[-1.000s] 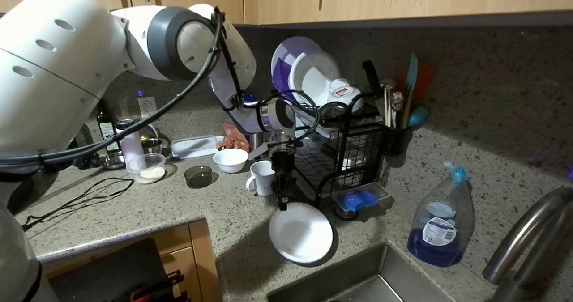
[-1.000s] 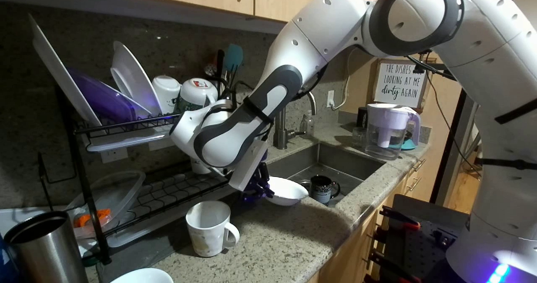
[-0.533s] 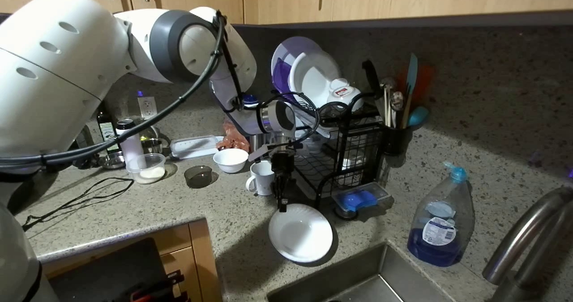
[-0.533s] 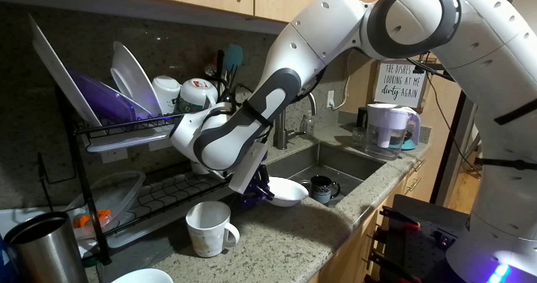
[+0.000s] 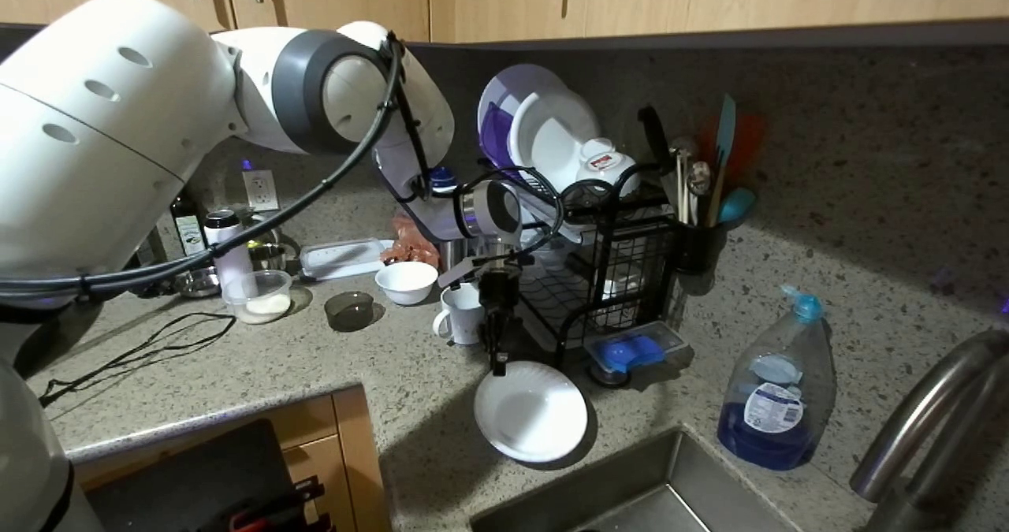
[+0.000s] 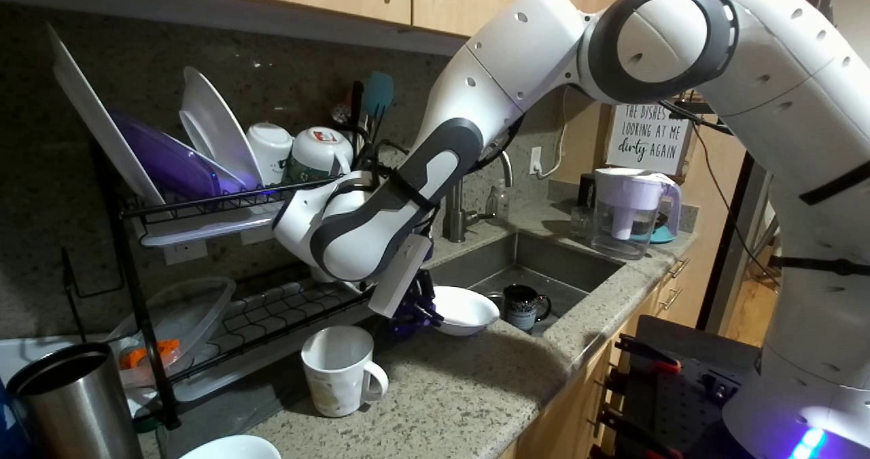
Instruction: Move the bowl from the dish rack to the counter
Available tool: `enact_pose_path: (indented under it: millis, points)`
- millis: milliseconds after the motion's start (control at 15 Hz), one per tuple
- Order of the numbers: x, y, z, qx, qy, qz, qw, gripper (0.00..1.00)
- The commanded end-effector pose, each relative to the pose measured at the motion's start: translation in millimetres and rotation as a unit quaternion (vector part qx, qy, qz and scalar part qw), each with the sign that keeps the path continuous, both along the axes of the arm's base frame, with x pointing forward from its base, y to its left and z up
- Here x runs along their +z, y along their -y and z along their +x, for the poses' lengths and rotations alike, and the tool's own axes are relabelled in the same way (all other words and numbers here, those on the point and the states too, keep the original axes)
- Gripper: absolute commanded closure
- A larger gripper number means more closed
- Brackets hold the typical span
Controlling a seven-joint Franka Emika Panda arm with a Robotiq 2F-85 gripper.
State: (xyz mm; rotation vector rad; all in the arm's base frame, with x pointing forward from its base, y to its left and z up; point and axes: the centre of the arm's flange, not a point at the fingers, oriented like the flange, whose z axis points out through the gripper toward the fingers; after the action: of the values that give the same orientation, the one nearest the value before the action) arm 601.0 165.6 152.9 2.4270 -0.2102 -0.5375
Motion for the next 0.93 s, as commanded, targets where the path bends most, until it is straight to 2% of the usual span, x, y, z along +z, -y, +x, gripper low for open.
enact_pose_path:
  millis: [0,200,333,400,467,867]
  points:
    - [-2.8,-3.2,7.3,0.001,0.002,0.001,1.0,0.94]
    - [-2.5,-3.5,8.1,0.001,0.003,0.001,1.0,0.94]
    - [-2.8,-3.9,8.1,0.001,0.003,0.002,1.0,0.87]
    - [-3.6,-4.2,8.3,0.001,0.003,0.002,1.0,0.87]
    - [-4.8,-4.5,8.5,0.001,0.003,0.002,1.0,0.81]
    - [-6.1,-6.4,11.8,0.002,0.009,0.008,0.9999,0.84]
